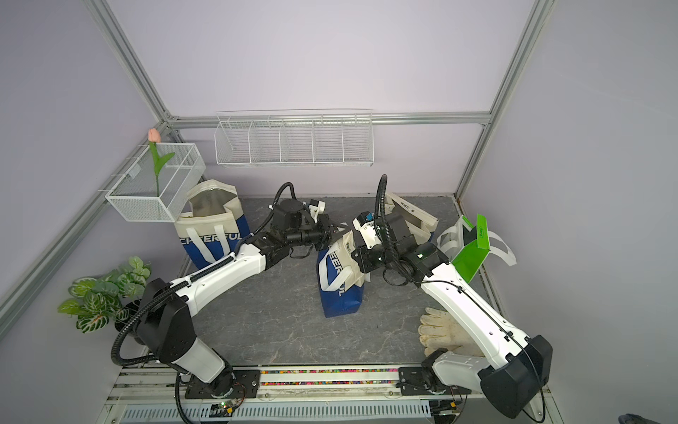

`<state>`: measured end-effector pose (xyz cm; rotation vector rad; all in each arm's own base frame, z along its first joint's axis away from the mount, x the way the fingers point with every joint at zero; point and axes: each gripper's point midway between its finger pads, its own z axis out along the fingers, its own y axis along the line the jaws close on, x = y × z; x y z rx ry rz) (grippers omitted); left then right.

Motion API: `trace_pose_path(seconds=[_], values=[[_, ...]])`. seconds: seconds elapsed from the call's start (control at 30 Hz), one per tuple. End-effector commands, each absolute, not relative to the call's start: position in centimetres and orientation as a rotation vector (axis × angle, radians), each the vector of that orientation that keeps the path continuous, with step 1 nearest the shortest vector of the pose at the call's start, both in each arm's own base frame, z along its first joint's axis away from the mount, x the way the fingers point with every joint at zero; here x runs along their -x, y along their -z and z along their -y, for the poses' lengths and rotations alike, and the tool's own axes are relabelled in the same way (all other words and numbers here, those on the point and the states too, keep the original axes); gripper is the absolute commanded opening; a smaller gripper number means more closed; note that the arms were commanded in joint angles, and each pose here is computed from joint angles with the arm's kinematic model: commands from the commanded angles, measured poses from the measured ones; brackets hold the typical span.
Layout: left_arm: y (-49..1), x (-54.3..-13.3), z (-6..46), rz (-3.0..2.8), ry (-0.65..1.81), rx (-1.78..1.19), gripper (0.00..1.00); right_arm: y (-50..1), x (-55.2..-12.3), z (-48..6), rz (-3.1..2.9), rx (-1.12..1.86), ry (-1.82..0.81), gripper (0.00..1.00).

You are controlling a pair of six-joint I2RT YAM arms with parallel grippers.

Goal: Open the takeout bag
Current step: Open the takeout bag at the center of the board.

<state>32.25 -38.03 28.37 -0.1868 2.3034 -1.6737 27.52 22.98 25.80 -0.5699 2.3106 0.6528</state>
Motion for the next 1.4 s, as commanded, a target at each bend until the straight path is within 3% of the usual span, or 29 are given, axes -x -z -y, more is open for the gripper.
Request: trace_pose_path(seconds=[0.0,0.17,0.23,0.33,0.53,0.83,1.03,1.37], values=[[-29.2,-32.5,34.9,-2.299,1.573,0.333,0.00,-27.3,-29.1,-20.9,-2.268,0.520,-0.481,0.30],[-29.9,-32.5,30.6,-2.237,1.443,0.520,0.00,-27.7,-29.7,-21.2,-2.226,0.574,-0.338,0.53],[-30.0,-32.1,29.5,-2.230,1.396,0.566,0.00,-28.1,-29.2,-22.6,-2.164,0.648,-0.267,0.81],[-29.7,-31.8,28.4,-2.235,1.356,0.629,0.00,-29.0,-28.5,-24.6,-2.038,0.706,-0.187,0.99],[-28.6,-31.5,28.2,-2.271,1.337,0.700,0.00,-30.2,-29.2,-27.3,-1.912,0.700,-0.062,0.90],[-28.9,-31.7,28.5,-2.238,1.398,0.746,0.00,-29.4,-29.9,-31.6,-1.832,0.776,0.003,0.92],[-30.0,-31.4,28.3,-2.216,1.418,0.737,0.00,-28.5,-31.9,-30.0,-1.856,0.708,0.170,1.00],[-36.2,-31.0,24.8,-2.064,1.476,0.804,0.00,-21.7,-33.6,-25.7,-2.023,0.702,0.201,0.98]])
